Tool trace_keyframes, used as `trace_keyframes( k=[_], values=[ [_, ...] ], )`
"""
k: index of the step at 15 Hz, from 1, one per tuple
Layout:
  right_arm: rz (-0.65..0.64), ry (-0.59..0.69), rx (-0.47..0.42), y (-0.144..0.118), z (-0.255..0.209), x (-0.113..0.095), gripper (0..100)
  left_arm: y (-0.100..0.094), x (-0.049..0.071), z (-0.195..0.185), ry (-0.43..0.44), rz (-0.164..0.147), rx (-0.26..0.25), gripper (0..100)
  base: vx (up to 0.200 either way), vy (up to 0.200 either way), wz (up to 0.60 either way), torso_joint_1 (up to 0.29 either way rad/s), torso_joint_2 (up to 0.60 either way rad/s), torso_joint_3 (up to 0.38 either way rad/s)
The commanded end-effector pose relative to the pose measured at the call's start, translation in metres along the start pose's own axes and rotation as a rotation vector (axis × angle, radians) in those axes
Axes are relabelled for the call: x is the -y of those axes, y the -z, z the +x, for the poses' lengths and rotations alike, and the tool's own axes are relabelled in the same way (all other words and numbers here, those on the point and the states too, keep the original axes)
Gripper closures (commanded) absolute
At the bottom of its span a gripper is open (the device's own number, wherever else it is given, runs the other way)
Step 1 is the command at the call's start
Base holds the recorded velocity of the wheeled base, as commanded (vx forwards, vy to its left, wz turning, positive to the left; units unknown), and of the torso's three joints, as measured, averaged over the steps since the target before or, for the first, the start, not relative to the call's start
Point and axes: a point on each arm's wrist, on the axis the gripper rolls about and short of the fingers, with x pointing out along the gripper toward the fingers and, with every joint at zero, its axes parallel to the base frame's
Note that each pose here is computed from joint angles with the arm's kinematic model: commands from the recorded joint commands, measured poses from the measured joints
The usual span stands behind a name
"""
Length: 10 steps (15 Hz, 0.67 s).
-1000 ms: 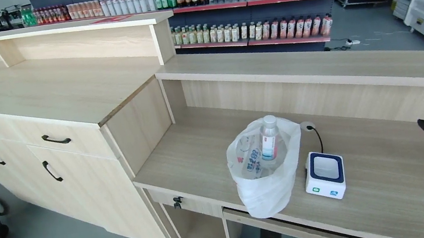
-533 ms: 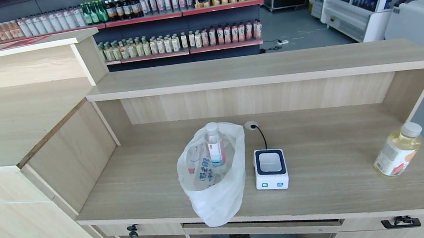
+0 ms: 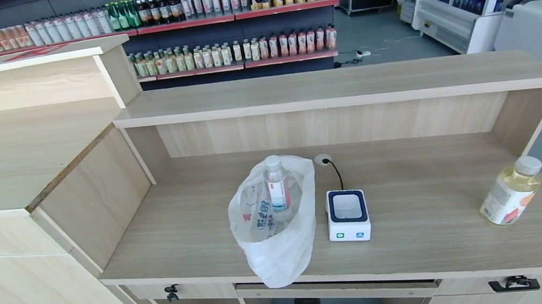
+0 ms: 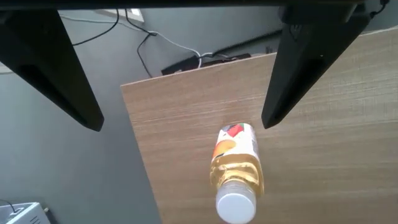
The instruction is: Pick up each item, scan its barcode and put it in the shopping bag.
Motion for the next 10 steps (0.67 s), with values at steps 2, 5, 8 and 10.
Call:
trace_keyframes(
  k=[2, 5, 8, 10],
  values=[
    [0.009, 0.003, 0.007, 0.001, -0.003, 0.001, 0, 0.000, 0.000, 0.000, -0.001, -0.001, 0.001, 0, 0.000, 0.000, 0.00, 0.000, 0.00, 0.000],
    [0.023, -0.003, 0.050, -0.003, -0.013, 0.004, 0, 0.000, 0.000, 0.000, -0.001, -0.001, 0.001, 0, 0.000, 0.000, 0.00, 0.000, 0.00, 0.000],
    [0.013, -0.037, 0.072, 0.001, -0.027, 0.002, 0, 0.000, 0.000, 0.000, -0.001, -0.001, 0.001, 0, 0.000, 0.000, 0.00, 0.000, 0.00, 0.000],
    [0.014, -0.037, 0.076, 0.002, -0.030, 0.002, 0, 0.000, 0.000, 0.000, -0.001, 0.001, 0.001, 0, 0.000, 0.000, 0.00, 0.000, 0.00, 0.000]
  ],
)
